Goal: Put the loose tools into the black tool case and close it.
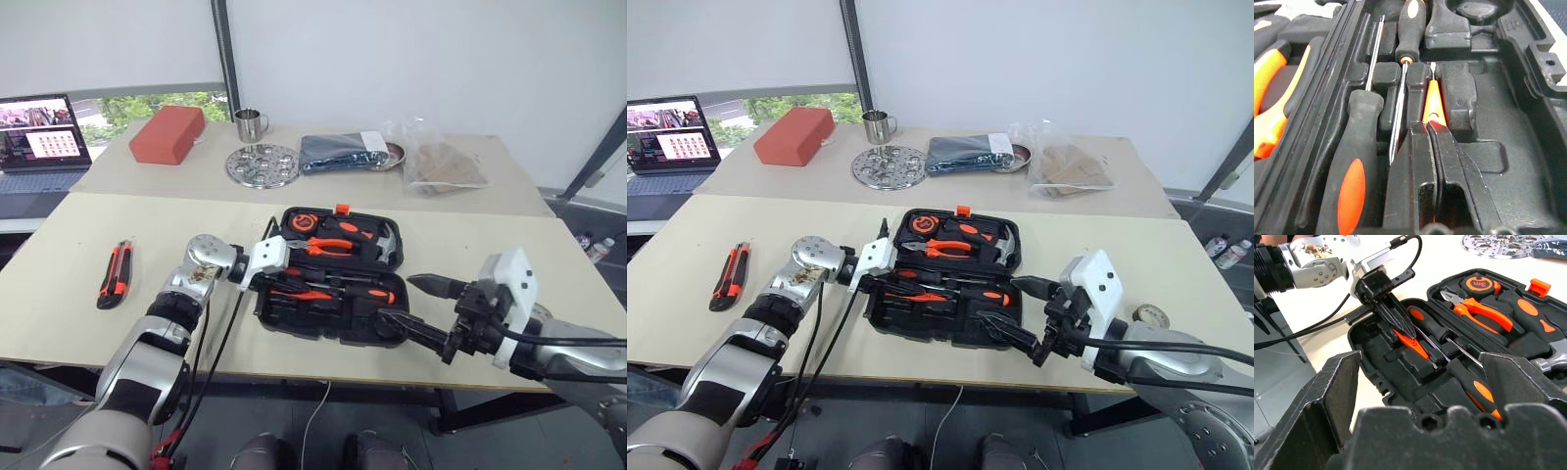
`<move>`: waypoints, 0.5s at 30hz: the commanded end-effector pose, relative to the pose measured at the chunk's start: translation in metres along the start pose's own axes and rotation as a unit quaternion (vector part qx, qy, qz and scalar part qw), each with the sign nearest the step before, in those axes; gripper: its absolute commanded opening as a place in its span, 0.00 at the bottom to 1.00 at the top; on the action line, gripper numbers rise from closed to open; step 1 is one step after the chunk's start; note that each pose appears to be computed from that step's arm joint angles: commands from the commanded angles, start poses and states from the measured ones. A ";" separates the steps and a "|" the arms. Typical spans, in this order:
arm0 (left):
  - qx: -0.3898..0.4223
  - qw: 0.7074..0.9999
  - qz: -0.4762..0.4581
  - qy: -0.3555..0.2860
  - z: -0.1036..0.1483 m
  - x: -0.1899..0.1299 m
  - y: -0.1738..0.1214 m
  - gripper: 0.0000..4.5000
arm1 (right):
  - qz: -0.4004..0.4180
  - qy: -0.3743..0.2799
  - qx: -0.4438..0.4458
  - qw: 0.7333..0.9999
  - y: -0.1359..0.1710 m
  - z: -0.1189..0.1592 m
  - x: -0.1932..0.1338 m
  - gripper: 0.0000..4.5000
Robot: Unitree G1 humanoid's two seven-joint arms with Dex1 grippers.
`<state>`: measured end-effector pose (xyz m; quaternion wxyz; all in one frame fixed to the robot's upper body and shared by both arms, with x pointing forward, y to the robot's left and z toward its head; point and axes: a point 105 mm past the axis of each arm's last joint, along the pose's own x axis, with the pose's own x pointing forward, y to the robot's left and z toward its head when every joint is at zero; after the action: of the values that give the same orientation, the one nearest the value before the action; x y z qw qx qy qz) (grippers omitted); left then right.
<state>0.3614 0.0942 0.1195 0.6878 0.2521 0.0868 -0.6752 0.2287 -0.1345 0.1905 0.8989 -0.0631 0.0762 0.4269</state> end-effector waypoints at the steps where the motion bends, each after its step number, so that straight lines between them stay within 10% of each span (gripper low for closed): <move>1: -0.003 1.000 0.029 -0.006 0.006 -0.020 0.003 0.01 | -0.006 0.002 -0.038 0.999 0.000 0.005 -0.004 1.00; 6: -0.034 0.995 0.066 -0.069 0.039 -0.057 -0.002 0.18 | -0.035 0.007 -0.043 0.998 -0.010 0.004 -0.015 1.00; 15: -0.069 0.985 0.139 -0.080 0.056 -0.096 -0.037 0.90 | -0.033 0.004 -0.038 0.999 -0.010 0.000 -0.016 1.00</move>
<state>0.3128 0.1510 0.1834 0.7813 0.1547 0.0710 -0.6005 0.2274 -0.1594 0.1809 0.9143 -0.0896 0.0954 0.3833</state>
